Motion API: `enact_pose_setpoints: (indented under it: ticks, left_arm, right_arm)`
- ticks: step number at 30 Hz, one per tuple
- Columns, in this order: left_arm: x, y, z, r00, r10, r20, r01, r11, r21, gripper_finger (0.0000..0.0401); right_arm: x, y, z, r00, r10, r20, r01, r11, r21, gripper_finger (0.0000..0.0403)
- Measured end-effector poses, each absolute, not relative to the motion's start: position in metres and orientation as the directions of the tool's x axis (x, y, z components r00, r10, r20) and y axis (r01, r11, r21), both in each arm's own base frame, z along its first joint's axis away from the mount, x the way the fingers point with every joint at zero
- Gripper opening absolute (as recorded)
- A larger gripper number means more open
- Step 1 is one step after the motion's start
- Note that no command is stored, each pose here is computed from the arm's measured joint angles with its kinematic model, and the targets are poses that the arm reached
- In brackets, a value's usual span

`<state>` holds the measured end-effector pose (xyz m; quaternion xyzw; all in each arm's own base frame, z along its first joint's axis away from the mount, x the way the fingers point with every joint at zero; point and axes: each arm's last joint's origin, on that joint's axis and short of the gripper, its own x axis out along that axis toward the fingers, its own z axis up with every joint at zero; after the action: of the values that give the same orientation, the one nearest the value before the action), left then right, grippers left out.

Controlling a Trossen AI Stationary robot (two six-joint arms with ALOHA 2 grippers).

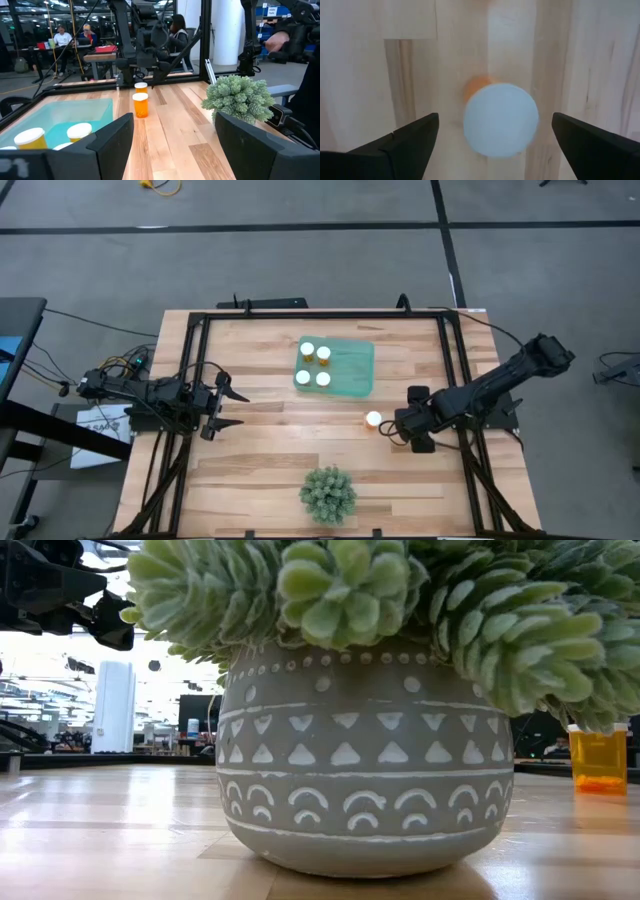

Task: Pick and place pill bottles into a basket
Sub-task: Put the orange pill bottle into the green bin

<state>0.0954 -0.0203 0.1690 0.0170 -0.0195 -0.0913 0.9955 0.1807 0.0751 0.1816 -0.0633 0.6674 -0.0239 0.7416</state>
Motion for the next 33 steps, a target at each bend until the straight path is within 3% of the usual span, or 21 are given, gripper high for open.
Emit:
enact_pose_setpoints:
  ticks: [7,17,24,28,33]
  left_arm:
    - [0.095,-0.020,0.169,0.983,-0.182,0.036,0.181,0.983,0.038,0.0270]
    - [0.095,-0.020,0.169,0.983,-0.182,0.036,0.181,0.983,0.036,0.0270]
    - [0.095,-0.020,0.169,0.983,-0.182,0.036,0.181,0.983,0.035,0.0270]
    - [0.095,-0.020,0.169,0.983,-0.182,0.036,0.181,0.983,0.034,0.0270]
    - [0.095,-0.020,0.169,0.983,-0.182,0.036,0.181,0.983,0.034,0.0270]
  right_arm:
    - [0.189,0.079,0.168,0.081,-0.132,-0.988,-0.089,0.986,-0.139,0.0358]
    - [0.191,0.080,0.167,0.086,-0.130,-0.988,-0.095,0.986,-0.138,0.0246]
    - [0.191,0.078,0.166,0.081,-0.133,-0.988,-0.091,0.986,-0.140,0.0187]
    - [0.192,0.074,0.168,0.067,-0.140,-0.988,-0.088,0.985,-0.145,0.0187]
    - [0.202,0.072,0.187,0.074,-0.143,-0.987,-0.112,0.982,-0.151,0.0221]
